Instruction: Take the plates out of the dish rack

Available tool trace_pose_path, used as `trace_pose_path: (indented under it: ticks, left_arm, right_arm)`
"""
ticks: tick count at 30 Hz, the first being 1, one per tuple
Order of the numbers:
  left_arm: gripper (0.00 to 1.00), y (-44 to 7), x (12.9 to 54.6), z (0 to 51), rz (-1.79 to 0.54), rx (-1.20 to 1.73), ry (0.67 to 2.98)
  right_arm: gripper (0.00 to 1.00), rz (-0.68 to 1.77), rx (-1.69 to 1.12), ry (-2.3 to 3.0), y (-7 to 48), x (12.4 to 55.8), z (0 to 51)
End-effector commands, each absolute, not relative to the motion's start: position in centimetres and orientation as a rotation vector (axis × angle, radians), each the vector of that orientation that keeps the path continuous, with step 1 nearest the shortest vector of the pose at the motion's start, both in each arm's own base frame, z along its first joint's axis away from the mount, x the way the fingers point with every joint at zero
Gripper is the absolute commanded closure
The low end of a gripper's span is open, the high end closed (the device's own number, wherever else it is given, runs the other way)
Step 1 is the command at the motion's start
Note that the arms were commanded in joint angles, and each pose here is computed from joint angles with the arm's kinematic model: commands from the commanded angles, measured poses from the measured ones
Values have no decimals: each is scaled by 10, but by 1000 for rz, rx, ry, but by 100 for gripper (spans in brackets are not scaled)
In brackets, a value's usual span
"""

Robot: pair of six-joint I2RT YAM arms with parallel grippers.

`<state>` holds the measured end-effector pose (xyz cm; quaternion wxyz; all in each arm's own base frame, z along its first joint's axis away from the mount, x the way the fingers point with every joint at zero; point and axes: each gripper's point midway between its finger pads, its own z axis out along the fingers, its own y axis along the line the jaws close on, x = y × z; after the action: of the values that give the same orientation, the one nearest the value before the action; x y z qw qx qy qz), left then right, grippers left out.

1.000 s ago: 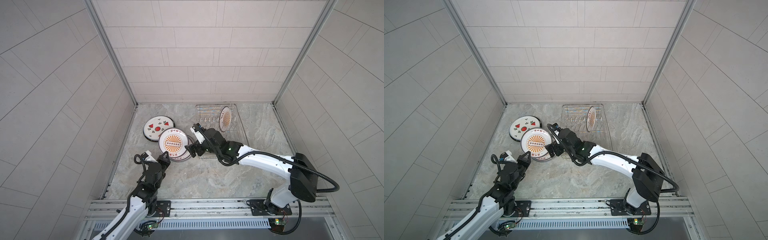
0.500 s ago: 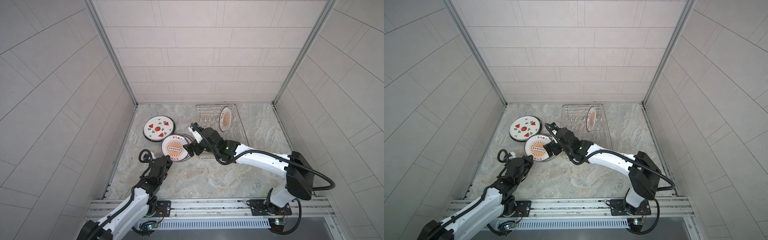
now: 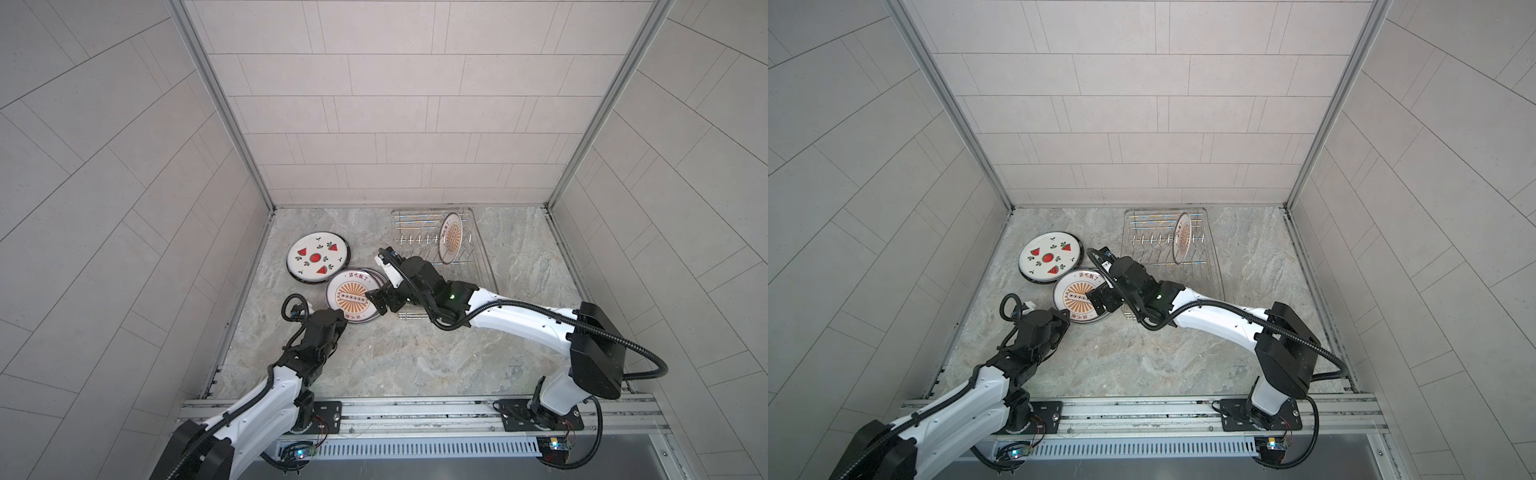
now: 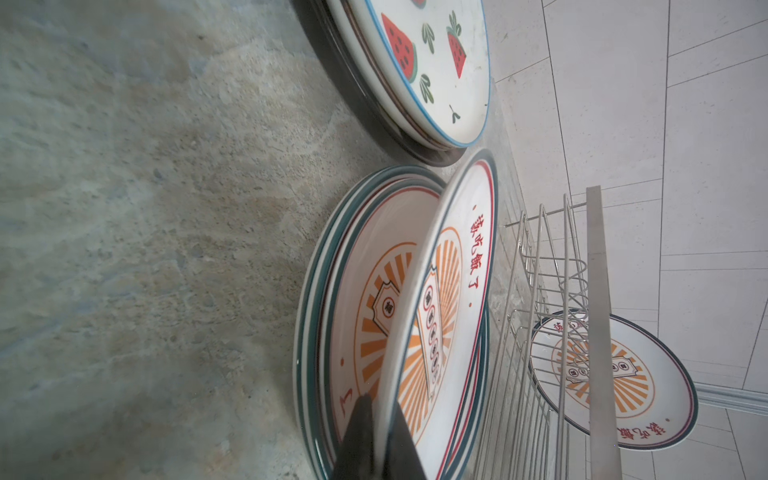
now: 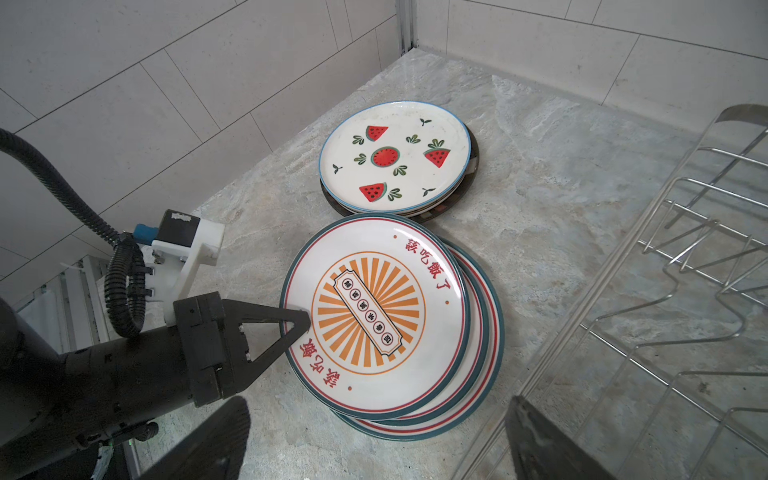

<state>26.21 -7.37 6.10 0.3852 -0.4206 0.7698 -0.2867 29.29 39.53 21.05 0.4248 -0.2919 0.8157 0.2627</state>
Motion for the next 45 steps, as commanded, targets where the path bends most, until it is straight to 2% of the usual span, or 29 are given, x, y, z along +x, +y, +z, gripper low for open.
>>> trace_pose_path:
  ticks: [1, 18, 20, 22, 28, 32, 45]
  left_arm:
    - [96, -83, 276, 82, -818, -1058, 1902]
    - [74, -81, 279, 87, -810, -1029, 1874]
    - [68, -81, 279, 85, -806, -1032, 1881]
    - [55, -81, 278, 83, -800, -1038, 1887]
    - [50, -78, 276, 84, -799, -1049, 1876]
    - [38, -75, 274, 86, -788, -1053, 1866]
    - [34, -80, 273, 86, -829, -1040, 1869]
  right_arm:
    - [2, 638, -722, 2017, 395, 294, 222]
    - [2, 618, -717, 2022, 391, 293, 221]
    - [3, 616, -717, 2024, 391, 292, 221]
    - [3, 612, -714, 2024, 389, 293, 221]
    - [3, 608, -712, 2021, 388, 292, 221]
    - [3, 597, -708, 2024, 387, 293, 220]
    - [3, 584, -708, 2038, 387, 295, 218]
